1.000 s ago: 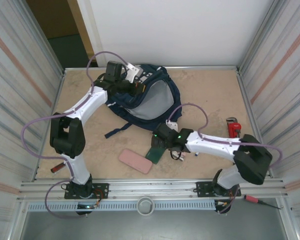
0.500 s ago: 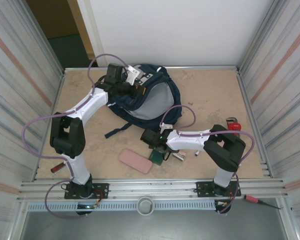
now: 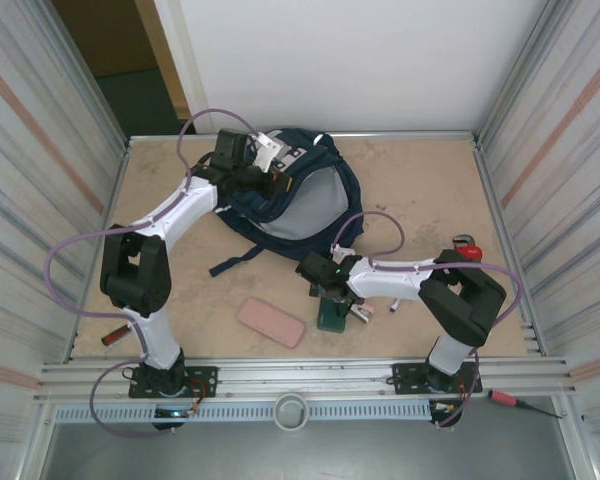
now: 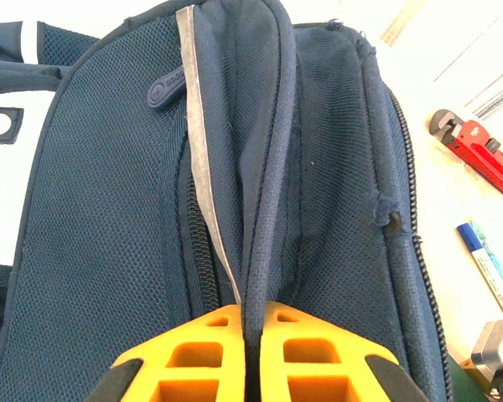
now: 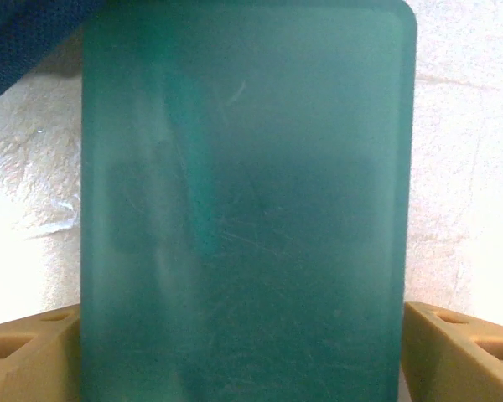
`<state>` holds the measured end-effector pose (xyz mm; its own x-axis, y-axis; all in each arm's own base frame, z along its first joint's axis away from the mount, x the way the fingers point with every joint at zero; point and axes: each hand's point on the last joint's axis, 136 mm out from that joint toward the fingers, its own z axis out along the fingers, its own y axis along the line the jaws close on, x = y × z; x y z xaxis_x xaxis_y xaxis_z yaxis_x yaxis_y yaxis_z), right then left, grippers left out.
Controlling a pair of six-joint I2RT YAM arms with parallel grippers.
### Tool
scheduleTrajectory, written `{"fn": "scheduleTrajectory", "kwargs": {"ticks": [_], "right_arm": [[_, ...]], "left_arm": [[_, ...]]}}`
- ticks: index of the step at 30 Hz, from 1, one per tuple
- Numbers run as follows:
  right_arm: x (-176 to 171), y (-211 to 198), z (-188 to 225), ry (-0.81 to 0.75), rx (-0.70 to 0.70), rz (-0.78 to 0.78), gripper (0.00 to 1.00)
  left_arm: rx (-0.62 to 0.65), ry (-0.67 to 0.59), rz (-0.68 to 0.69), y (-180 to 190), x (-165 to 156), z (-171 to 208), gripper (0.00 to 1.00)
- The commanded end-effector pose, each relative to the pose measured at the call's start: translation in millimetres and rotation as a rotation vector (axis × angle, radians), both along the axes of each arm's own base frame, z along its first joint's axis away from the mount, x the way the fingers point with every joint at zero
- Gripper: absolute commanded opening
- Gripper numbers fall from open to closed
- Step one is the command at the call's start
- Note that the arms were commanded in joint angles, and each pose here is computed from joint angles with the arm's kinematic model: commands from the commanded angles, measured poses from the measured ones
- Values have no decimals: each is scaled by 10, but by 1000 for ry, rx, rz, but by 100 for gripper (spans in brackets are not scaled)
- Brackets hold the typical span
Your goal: Pack books, pencil case, and school supplies into a backpack
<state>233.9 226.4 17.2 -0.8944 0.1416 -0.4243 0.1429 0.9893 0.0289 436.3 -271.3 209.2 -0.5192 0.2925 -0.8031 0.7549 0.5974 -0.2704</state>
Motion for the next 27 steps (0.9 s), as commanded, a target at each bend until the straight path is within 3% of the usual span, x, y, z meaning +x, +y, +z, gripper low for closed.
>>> {"fn": "scheduleTrajectory", "kwargs": {"ticks": [1,7,14,21,27], "right_arm": [[112,100,-16,-6,25,57,81],[188,152,176,-38,68,82,59],[91,245,917,-132,286,100,47],[238,111,1698,-259,442,106,45],[686,143,1923,-267,549,120,45]], "left_arm": [[-29,-87,-30,-48,-53,280,1],[-32,-80,-19,-50,-42,269,1],[-36,-81,22,6,46,326,1],[-140,-78,4,-11,45,588,0],[-232,-73,-24,-51,10,891,0]]}}
